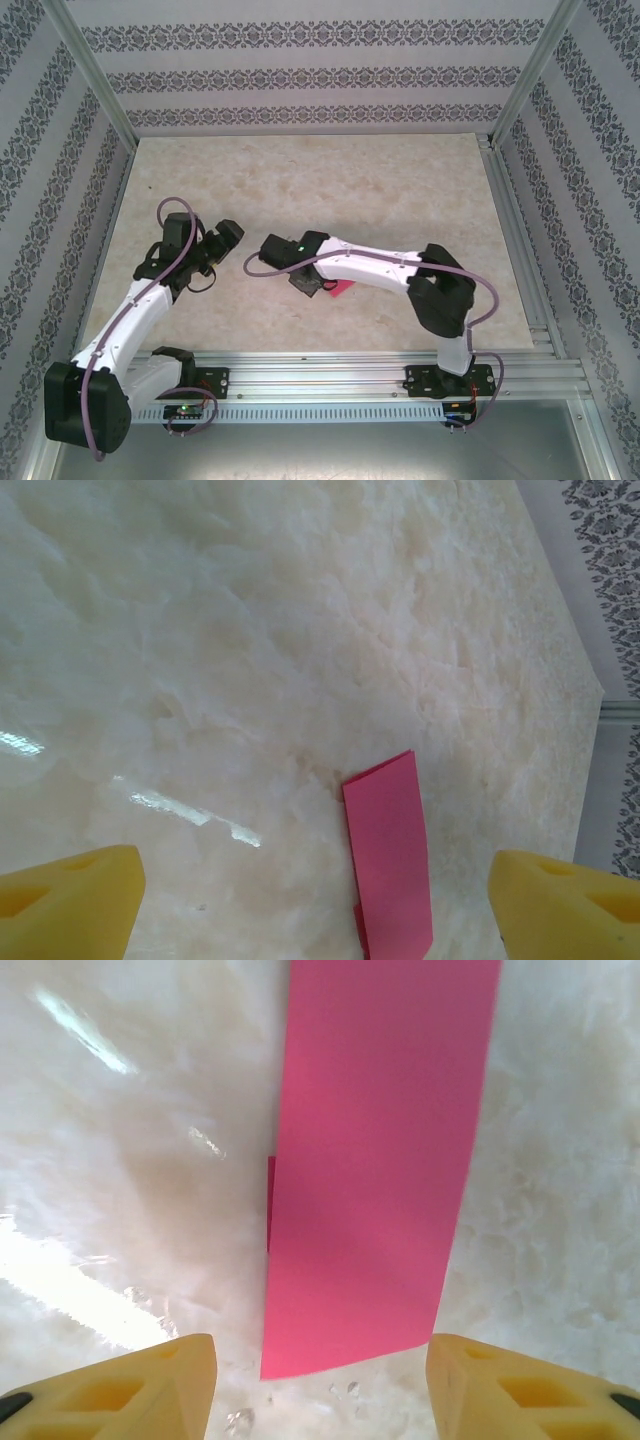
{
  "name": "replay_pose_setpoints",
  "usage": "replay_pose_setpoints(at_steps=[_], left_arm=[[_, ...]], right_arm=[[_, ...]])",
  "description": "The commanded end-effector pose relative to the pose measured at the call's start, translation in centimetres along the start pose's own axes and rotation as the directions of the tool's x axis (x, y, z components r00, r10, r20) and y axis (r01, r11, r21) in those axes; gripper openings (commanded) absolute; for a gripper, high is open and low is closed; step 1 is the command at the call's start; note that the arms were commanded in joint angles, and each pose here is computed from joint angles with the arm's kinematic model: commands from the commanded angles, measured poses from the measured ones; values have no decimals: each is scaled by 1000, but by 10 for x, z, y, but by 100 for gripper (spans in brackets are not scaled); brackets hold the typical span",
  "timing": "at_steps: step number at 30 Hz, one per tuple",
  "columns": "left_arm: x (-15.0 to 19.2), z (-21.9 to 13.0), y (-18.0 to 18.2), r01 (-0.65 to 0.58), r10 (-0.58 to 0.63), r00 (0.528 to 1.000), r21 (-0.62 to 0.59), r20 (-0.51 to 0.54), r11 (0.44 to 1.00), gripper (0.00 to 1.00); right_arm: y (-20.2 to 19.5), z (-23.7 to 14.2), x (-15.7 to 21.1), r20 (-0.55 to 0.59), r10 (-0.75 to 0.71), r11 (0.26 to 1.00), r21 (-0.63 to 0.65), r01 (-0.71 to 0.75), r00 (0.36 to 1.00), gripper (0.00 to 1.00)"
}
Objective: Fold a paper plane with a square sheet of paper (pick it up from the middle)
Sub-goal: Turn over the paper at the center of the table, then third fold the triangle at the center of the table.
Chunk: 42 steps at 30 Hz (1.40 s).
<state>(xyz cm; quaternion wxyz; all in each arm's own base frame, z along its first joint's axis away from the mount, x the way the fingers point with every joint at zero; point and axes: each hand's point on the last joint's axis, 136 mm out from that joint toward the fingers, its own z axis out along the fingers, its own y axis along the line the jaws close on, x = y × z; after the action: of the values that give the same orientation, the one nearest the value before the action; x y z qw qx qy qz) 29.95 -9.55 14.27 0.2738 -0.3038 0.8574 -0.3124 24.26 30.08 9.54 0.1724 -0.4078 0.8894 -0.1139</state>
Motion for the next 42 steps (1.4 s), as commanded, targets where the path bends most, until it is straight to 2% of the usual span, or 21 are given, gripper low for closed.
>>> replay_pose_setpoints(at_steps=[1,4,6,7,8,10,12,16,19,25,30,36,42], left_arm=[[-2,5,-35,-85,90,995,133,-34,987,89],[16,22,-63,-144,173,976,209,-130,967,86],[37,37,-87,-224,278,938,250,-206,942,83],[49,48,-95,-269,329,912,246,-247,931,80],[57,59,-102,-307,368,887,237,-279,921,76],[65,78,-117,-345,411,851,243,-327,907,63],[69,93,-131,-363,438,834,263,-336,894,60],[88,128,-124,-371,438,784,233,-440,899,52],[103,147,-113,-353,416,768,220,-487,909,47],[112,170,-96,-369,415,752,195,-513,909,48],[122,182,-79,-387,407,729,159,-550,908,48],[125,187,-54,-406,378,731,84,-568,910,45],[130,183,-41,-420,373,720,61,-585,906,44]], right_arm=[[-22,-32,-6,156,226,971,-114,-210,961,58],[-48,-33,8,219,507,852,-277,-445,834,63],[-58,-29,17,184,690,691,-457,-560,700,71],[-66,-23,23,138,772,586,-532,-611,621,73],[-70,-18,31,85,832,489,-580,-652,548,74],[-76,-4,50,-2,898,356,-583,-730,439,86],[-73,4,59,-72,911,285,-599,-748,405,85],[-58,21,64,-180,925,165,-602,-781,334,80],[-53,34,65,-229,927,112,-588,-801,297,75],[-41,55,62,-322,924,-16,-572,-820,207,67],[-27,64,57,-381,902,-54,-566,-823,202,64],[-31,76,57,-396,913,-155,-548,-822,93,61],[-37,76,39,-378,921,-158,-581,-798,93,59]])
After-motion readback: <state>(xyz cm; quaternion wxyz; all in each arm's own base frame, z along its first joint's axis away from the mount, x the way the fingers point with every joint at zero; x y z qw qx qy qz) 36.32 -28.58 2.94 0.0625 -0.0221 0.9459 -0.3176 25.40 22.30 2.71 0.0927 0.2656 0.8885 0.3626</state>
